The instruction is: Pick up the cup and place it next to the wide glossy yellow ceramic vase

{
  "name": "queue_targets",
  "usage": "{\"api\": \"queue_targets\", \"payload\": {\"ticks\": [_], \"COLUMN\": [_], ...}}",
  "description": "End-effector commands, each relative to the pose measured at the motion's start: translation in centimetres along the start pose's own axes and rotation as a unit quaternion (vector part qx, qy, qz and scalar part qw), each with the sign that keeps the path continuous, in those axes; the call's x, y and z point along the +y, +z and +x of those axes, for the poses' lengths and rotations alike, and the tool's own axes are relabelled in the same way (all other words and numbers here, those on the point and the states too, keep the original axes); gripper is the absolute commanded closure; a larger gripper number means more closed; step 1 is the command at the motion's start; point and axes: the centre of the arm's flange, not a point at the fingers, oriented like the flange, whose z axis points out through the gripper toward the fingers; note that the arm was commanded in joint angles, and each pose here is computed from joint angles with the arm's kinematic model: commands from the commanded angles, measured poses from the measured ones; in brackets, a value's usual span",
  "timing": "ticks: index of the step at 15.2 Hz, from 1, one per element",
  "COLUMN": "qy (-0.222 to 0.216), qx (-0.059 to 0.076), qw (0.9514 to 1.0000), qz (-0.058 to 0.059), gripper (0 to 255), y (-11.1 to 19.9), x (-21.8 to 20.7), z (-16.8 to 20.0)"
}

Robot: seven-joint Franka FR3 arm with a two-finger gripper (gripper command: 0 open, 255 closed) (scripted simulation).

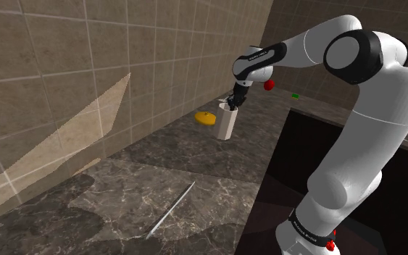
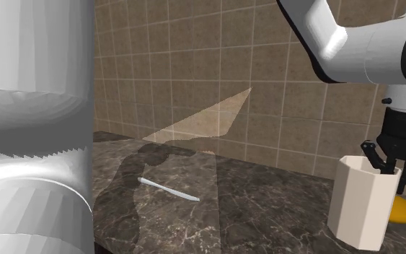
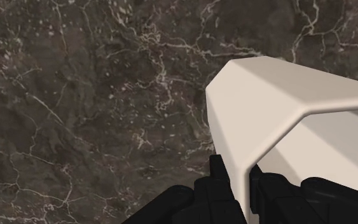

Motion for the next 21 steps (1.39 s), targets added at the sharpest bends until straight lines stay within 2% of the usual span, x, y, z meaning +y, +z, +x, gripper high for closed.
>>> {"api": "queue_targets", "payload": {"ticks": [1, 4, 5, 10, 14, 21], "qy": [0.000, 0.000, 0.000, 0.000, 0.000, 0.000], "qx": [0.001, 0.001, 0.001, 0.001, 0.001, 0.001], "qw": [1.0000, 1.0000, 1.0000, 1.0000, 1.0000, 1.0000], "qz": [0.000, 0.000, 0.000, 0.000, 0.000, 0.000], "gripper": [255, 255, 0, 0, 0, 0], "y": [0.0, 0.0, 0.0, 0.0, -5.0, -5.0], "x": [0.0, 0.0, 0.0, 0.0, 0.0, 0.0], "z": [0.0, 0.0, 0.0, 0.0, 0.0, 0.0]}}
